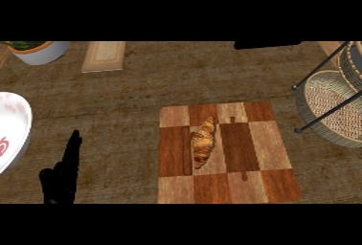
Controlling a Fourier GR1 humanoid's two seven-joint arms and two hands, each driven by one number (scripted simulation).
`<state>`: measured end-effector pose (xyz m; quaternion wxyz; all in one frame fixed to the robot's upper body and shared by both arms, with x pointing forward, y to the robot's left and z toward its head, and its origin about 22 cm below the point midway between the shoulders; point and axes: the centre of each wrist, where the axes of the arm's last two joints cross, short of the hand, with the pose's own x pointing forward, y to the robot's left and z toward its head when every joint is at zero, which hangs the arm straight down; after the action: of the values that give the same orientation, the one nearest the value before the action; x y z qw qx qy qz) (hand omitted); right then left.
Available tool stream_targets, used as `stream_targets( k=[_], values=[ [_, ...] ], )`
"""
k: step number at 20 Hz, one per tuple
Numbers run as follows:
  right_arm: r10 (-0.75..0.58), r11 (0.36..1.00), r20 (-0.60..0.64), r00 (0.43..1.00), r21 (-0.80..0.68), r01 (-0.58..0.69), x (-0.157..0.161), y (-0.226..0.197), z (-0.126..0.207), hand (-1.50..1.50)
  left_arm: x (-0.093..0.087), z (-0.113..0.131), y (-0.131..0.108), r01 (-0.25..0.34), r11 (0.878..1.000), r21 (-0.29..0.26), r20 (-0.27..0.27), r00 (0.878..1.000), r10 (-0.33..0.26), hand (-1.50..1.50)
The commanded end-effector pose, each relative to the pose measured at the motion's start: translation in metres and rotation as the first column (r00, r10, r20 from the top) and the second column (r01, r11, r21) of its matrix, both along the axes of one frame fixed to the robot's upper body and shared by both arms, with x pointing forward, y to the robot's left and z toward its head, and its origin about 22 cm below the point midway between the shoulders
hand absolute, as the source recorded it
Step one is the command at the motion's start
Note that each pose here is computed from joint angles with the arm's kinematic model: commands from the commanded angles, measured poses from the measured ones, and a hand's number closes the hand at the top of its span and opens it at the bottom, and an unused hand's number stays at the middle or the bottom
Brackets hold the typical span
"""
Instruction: Pick the cupcake from the cutting board and place it in the tiered basket
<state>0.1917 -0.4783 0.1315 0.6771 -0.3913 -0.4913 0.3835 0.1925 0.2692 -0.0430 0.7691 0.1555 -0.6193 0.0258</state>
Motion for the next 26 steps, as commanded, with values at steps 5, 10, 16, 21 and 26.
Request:
stream_targets(
  k=[5,10,16,21,26],
  values=[
    [-0.020,0.989,0.372,0.928,0.143,-0.037,-0.052,-0.080,0.112,1.50,-0.016,-0.014,0.008,-0.004,1.000,-0.026,-0.080,0.997,0.002,0.00],
    [-0.010,0.995,0.450,0.893,0.092,-0.035,-0.090,-0.110,0.176,1.50,-0.004,-0.016,-0.015,0.031,0.999,-0.025,-0.070,0.997,-0.033,0.00],
    [-0.092,0.989,0.474,0.876,0.146,0.025,-0.104,-0.118,0.201,1.50,0.012,-0.012,-0.031,0.078,0.997,-0.022,-0.052,0.996,-0.079,0.00],
    [-0.119,0.988,0.454,0.883,0.138,0.063,-0.079,-0.102,0.228,1.50,0.023,-0.005,-0.023,0.092,0.996,-0.016,-0.042,0.995,-0.093,0.00],
    [-0.137,0.986,0.431,0.892,0.146,0.081,-0.048,-0.086,0.221,1.50,0.022,-0.010,-0.033,0.093,0.996,-0.009,-0.057,0.994,-0.094,0.00]
  ],
)
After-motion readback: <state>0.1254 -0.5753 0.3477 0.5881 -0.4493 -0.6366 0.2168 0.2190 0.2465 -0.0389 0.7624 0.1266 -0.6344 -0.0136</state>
